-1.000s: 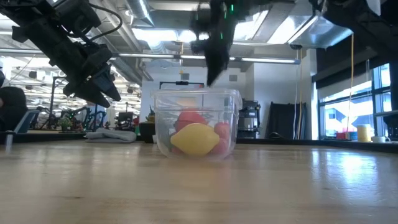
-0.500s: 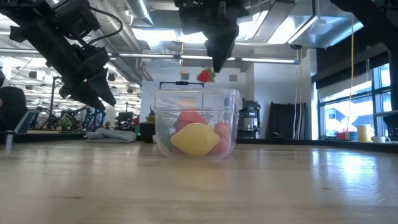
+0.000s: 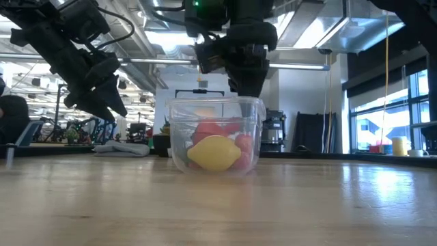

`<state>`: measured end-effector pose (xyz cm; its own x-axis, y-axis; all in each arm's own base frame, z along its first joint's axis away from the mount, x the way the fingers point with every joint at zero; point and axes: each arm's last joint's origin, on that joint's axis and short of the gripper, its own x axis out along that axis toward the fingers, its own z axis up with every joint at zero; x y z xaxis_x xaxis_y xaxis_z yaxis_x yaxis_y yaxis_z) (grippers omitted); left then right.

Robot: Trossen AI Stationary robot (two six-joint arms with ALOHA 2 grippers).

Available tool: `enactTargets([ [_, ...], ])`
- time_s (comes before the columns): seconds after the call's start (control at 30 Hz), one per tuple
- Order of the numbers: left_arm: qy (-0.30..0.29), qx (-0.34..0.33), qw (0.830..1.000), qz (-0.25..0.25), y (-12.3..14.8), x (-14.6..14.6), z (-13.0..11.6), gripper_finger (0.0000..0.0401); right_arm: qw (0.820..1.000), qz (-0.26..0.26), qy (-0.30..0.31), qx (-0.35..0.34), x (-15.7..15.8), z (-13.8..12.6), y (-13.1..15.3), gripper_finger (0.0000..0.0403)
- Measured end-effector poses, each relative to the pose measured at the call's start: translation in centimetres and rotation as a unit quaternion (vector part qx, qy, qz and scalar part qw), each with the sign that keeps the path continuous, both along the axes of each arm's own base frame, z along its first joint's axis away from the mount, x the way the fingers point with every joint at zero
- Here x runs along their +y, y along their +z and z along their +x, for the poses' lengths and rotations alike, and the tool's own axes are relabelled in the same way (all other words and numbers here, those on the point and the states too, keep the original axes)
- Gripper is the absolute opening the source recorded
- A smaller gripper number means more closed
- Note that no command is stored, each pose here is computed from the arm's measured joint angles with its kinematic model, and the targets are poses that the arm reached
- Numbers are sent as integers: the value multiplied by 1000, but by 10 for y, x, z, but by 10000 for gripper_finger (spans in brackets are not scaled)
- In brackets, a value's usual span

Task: Pick and placing Produce into tupperware
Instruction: Put the red strawberry into the transparent bin, then return to Home Position

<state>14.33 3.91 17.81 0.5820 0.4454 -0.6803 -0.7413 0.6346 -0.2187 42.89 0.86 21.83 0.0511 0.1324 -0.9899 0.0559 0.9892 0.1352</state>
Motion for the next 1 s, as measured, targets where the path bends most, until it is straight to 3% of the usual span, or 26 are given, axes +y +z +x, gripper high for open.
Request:
enactTargets([
  [0.33, 1, -1, 1000, 1, 0, 0, 0, 261, 1000, 0, 3, 13, 0, -3, 6, 66],
  [0.53, 9, -11, 1000, -5, 1, 0, 1, 261, 1000, -1, 10, -11, -3, 1, 21, 144],
  [0.77, -15, -67, 998, -10, 8, 0, 8, 261, 996, -53, -11, -70, -17, 1, 83, 242],
  [0.9, -21, -130, 991, 10, 20, 1, 14, 261, 984, -83, 4, -157, -33, -14, 137, 265],
  [1.0, -28, -176, 984, 32, 30, 2, 16, 261, 969, -92, -20, -230, -48, -33, 170, 270],
])
